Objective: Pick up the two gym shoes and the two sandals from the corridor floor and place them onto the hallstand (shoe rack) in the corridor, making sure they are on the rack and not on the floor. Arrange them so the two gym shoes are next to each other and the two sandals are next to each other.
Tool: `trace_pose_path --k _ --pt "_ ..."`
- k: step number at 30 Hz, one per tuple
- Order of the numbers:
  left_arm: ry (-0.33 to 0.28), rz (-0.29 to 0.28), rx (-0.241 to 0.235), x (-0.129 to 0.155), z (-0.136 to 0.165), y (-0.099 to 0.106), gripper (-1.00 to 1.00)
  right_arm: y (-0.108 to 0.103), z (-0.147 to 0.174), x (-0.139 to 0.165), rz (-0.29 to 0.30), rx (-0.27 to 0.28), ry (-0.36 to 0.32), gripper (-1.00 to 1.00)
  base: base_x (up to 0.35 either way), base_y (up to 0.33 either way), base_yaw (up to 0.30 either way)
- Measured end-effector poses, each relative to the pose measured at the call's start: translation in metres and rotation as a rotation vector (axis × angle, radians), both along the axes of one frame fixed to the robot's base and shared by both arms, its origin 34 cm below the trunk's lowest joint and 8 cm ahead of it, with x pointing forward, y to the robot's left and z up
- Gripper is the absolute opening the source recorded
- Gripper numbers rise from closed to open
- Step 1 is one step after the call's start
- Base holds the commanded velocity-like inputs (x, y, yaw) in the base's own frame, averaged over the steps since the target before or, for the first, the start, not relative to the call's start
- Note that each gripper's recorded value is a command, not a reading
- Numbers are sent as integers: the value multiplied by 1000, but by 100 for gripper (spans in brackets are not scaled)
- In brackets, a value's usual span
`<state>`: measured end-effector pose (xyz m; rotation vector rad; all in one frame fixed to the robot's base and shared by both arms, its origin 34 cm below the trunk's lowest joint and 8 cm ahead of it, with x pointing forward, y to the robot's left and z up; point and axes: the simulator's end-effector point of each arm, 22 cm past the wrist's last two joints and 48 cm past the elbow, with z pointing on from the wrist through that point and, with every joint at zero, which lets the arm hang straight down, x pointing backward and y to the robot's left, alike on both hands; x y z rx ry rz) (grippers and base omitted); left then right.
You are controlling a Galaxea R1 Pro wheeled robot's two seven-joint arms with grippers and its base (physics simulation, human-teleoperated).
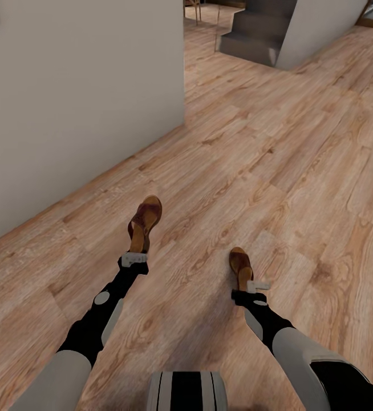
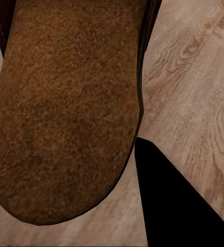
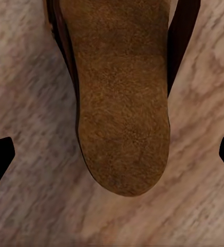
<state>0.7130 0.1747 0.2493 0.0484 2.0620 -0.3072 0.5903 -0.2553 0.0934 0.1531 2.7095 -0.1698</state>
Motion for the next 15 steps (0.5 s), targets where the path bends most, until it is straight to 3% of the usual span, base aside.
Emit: trace_pose_path --k 5,15 --pt "27 -1 0 -7 -17 0 -100 0 -14 -11 0 0 27 100 0 0 -50" --pt "38 -1 0 -10 -24 -1 -100 0 -19 -16 0 0 37 100 0 0 -21"
